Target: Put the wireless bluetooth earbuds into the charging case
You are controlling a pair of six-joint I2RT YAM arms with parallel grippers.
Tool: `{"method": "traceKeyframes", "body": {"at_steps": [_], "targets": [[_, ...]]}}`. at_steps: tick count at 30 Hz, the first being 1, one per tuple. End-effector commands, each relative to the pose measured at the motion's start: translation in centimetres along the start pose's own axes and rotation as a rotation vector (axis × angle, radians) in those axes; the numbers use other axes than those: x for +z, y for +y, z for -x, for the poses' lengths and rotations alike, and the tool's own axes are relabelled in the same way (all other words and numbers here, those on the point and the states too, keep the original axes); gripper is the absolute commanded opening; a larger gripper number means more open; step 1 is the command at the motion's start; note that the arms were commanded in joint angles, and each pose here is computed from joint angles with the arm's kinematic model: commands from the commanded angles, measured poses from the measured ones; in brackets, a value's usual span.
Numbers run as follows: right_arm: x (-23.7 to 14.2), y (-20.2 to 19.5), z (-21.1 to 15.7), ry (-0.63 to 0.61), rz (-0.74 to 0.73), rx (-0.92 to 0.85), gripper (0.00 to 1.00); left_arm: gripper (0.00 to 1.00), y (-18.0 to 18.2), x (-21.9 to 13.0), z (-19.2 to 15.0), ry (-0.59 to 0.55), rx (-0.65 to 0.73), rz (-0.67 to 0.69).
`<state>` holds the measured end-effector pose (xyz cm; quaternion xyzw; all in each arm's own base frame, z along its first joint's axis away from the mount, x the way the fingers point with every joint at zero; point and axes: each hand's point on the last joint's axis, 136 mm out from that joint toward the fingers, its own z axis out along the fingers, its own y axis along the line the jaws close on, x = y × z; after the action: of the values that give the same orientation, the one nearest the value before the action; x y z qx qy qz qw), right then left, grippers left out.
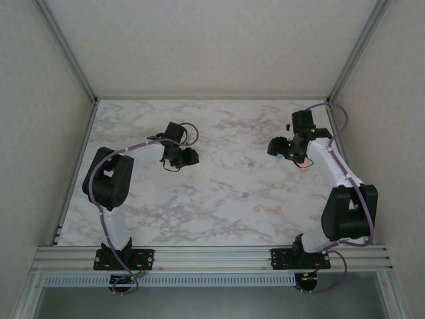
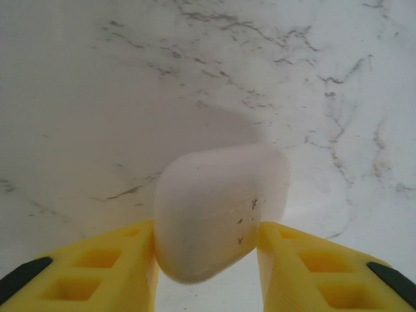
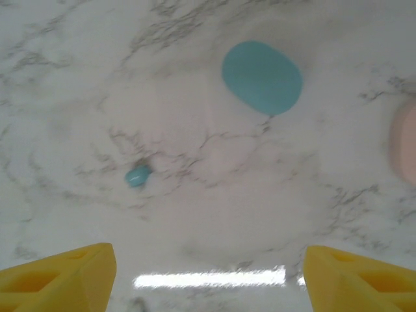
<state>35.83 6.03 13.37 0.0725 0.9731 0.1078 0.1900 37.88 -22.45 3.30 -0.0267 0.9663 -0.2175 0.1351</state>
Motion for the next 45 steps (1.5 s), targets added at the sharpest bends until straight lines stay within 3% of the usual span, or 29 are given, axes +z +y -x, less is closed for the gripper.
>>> {"method": "traceKeyframes", "body": {"at_steps": [1, 9, 14, 21, 31, 45], "targets": [[0.7, 0.0, 2.3, -0.027, 0.031, -0.069, 0.78, 0.43, 1.2, -2.1, 0.9, -0.038, 0.024, 0.084], [5.7, -1.8, 5.5, 0.024, -0.002, -0.122, 0.78, 0.56, 1.1, -5.9, 1.1, -0.126, 0.063, 0.100], [8.8, -2.4, 6.7, 0.081, -0.002, -0.141, 0.79, 0.58, 0.1, -9.5, 1.3, -0.226, 0.083, 0.058], [11.5, -1.7, 5.5, 0.179, 0.077, -0.190, 0.77, 0.59, -1.0, -13.5, 1.6, -0.351, 0.097, 0.006], [11.1, -0.9, 3.0, 0.210, 0.106, -0.191, 0.70, 0.59, -1.5, -13.5, 1.6, -0.350, 0.107, -0.015], [12.0, -3.1, 2.2, 0.215, -0.149, -0.228, 0.58, 0.58, -1.9, -12.7, 1.6, -0.333, 0.107, -0.049]]}}
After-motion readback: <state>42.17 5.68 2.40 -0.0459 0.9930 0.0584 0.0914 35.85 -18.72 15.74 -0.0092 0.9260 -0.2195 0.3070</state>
